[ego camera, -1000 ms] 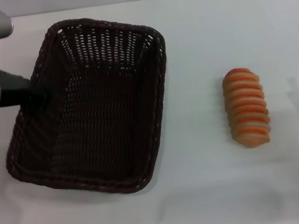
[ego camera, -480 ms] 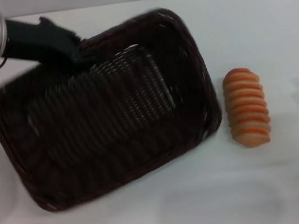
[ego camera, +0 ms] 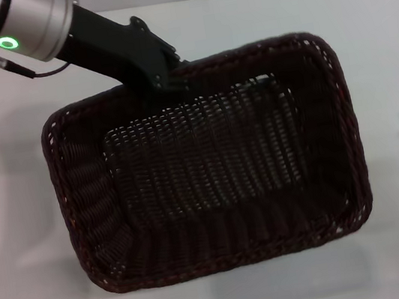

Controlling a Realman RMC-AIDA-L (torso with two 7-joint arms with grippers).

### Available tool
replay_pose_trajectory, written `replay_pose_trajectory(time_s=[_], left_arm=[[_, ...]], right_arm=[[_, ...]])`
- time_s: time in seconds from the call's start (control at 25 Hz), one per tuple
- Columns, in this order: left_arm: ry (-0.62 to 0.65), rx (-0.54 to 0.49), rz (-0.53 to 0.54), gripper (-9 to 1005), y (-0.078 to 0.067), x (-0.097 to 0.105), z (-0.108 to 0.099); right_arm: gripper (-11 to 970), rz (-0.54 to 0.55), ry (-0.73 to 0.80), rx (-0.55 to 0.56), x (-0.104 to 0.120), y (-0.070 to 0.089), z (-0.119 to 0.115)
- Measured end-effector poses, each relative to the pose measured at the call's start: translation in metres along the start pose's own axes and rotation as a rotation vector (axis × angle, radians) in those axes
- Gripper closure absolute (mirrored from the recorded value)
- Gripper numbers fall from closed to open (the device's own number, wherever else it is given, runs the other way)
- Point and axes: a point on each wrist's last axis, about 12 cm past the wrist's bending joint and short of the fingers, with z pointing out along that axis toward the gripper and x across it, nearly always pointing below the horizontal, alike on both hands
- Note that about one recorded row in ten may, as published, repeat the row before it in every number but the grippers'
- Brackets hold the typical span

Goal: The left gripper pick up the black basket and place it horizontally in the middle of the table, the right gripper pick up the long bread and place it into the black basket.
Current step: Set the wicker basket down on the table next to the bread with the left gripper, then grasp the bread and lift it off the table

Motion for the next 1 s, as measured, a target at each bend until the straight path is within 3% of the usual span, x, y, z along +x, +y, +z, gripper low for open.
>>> replay_pose_trajectory(time_s=[0.16,0.48,0.64,0.84,0.92,0.96,1.0], left_arm=[[0.014,0.044,-0.011,774,0.003,-0.003,0.015],[0.013,0.008,-0.046,787,0.012,-0.002,0.023],[0.007,-0.004,-0.040,670,0.013,-0.003,0.021],[-0.020,-0.095,0.012,512,0.016,-0.014,0.009],[-0.053,-0.228,0.072,430,0.019,-0.021,-0.005],[-0.053,-0.228,0.072,389,0.019,-0.021,-0.005],[-0.082,-0.340,0.127,348,0.022,-0.030,-0.014]], right_arm=[[193,0.001,0.000,0.001,-0.001,0.000,-0.003],[193,-0.002,0.004,-0.001,-0.001,-0.001,-0.005],[193,-0.004,0.011,-0.001,0.000,-0.001,-0.005],[193,-0.006,0.016,0.001,0.000,-0.002,-0.006],[193,-0.006,0.017,0.001,0.000,-0.002,-0.006],[193,-0.006,0.017,0.001,0.000,-0.002,-0.006],[193,-0.006,0.017,0.001,0.000,-0.002,-0.006]])
